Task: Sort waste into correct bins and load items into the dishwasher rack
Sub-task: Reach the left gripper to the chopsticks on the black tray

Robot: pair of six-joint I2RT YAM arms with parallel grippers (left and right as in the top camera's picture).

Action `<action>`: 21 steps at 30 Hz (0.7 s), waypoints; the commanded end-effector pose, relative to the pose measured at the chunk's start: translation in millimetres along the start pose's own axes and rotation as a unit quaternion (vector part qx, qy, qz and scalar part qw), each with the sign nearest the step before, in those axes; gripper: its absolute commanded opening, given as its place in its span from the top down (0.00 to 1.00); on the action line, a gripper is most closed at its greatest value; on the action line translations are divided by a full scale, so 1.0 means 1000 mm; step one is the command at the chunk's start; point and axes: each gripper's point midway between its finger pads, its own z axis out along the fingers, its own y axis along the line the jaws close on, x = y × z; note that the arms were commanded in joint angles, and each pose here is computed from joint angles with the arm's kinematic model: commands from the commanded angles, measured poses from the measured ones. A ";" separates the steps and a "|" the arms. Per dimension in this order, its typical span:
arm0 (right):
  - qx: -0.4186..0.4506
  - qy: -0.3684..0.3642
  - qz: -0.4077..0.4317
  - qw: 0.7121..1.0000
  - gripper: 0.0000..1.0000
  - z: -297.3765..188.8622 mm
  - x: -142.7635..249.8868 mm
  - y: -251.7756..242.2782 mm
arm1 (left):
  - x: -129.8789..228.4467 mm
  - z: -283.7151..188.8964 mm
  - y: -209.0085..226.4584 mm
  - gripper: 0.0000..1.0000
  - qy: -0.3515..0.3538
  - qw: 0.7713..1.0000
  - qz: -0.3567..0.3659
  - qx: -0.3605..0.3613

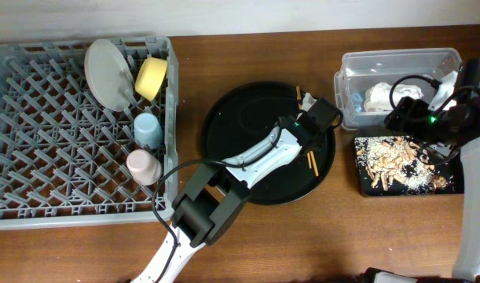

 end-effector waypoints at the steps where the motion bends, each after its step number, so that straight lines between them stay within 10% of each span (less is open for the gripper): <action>1: 0.001 -0.007 -0.008 1.000 0.17 -0.005 -0.001 0.000 | 0.013 0.012 0.004 0.99 0.016 1.000 0.007 -0.011; 11: 0.001 -0.007 -0.008 1.000 0.17 -0.005 -0.001 0.000 | -0.008 -0.019 0.012 0.96 -0.005 0.999 0.040 -0.031; 13: 0.001 -0.007 -0.008 1.000 0.17 -0.005 -0.001 0.000 | -0.008 -0.019 0.012 0.63 -0.005 0.999 0.039 -0.030; 16: 0.001 -0.007 -0.008 1.000 0.17 -0.005 -0.001 0.001 | -0.010 -0.018 0.011 0.45 -0.010 0.999 0.038 -0.028; 21: 0.001 -0.005 -0.008 1.000 0.17 -0.005 0.000 0.000 | -0.018 -0.019 0.005 0.42 -0.028 0.999 0.035 -0.020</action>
